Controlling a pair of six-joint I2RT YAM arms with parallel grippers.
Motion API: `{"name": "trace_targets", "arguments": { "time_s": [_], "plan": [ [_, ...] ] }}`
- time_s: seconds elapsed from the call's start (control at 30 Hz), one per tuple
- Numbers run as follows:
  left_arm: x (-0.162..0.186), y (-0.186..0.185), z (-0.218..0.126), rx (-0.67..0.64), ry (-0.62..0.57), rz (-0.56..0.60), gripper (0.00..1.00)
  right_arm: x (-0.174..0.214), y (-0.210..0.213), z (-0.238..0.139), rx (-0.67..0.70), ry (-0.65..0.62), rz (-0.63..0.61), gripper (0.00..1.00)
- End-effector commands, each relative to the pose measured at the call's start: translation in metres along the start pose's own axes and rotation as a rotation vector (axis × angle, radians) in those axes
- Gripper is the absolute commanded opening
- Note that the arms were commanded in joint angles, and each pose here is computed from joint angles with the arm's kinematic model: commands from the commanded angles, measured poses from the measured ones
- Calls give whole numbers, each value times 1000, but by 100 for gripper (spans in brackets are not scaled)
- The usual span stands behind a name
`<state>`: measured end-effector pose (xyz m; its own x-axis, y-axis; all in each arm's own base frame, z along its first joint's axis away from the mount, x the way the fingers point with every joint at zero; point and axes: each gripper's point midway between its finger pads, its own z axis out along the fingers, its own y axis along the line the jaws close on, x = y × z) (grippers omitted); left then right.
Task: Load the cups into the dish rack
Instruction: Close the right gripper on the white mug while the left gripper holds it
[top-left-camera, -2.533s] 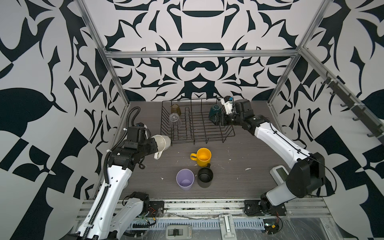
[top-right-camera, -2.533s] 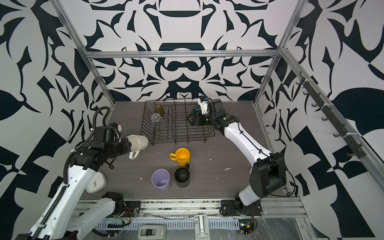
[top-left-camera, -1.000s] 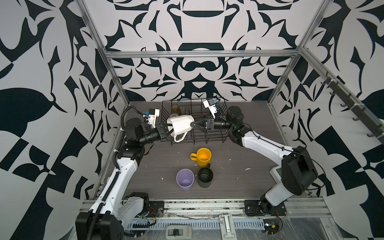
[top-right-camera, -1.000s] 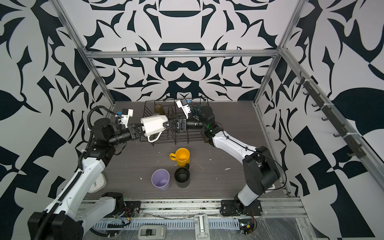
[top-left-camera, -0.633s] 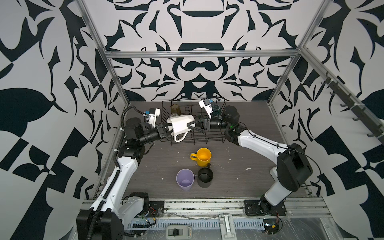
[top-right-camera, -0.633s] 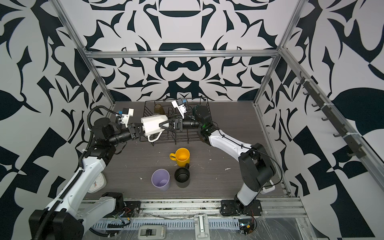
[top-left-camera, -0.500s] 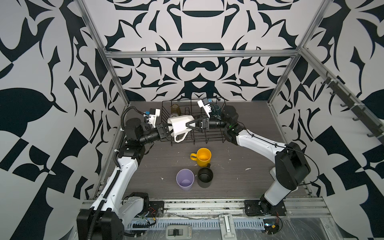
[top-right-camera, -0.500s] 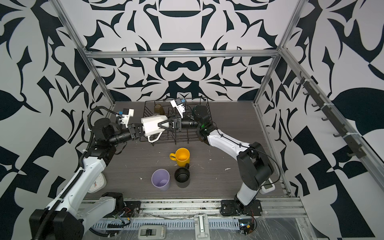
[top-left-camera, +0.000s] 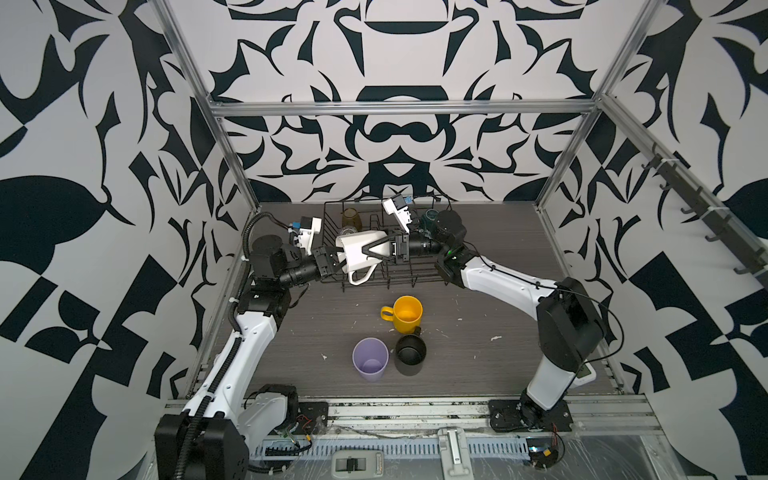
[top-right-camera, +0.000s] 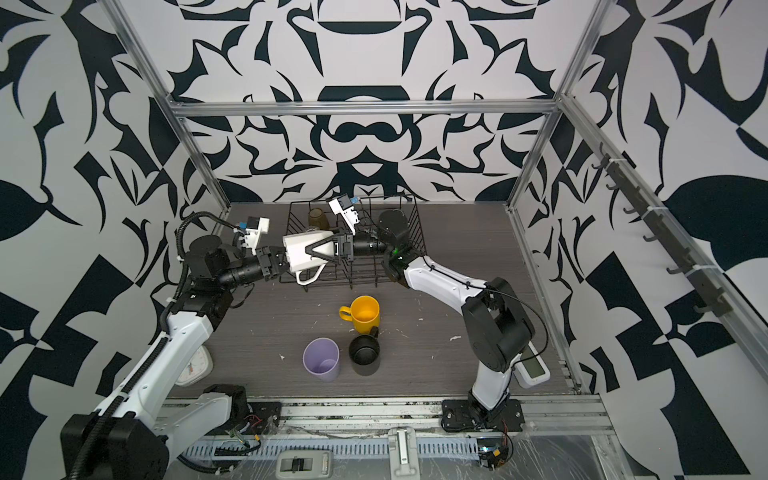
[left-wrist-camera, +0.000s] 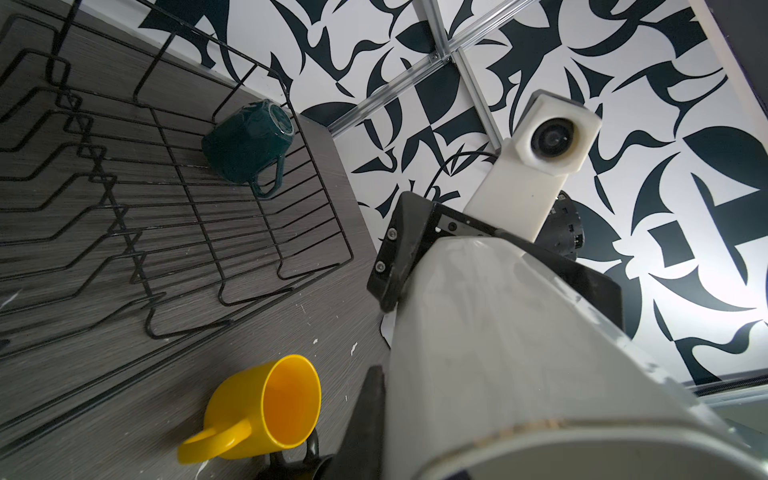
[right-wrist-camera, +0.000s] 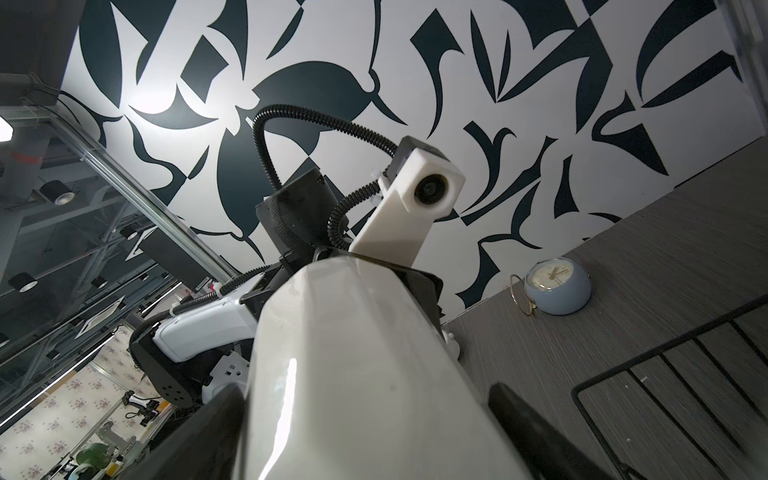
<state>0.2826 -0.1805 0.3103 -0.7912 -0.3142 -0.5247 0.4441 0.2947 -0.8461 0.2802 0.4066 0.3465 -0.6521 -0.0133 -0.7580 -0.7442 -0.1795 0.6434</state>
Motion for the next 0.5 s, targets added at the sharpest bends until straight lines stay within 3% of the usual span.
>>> {"name": "trace_targets", "arguments": {
  "time_s": [0.0, 0.47],
  "plan": [
    [-10, -26, -2, 76, -9, 88, 0, -12, 23, 6, -48, -4, -67, 93],
    [-15, -28, 1, 82, -4, 75, 0, 8, 21, 16, 20, 85, -95, 80]
  ]
}}
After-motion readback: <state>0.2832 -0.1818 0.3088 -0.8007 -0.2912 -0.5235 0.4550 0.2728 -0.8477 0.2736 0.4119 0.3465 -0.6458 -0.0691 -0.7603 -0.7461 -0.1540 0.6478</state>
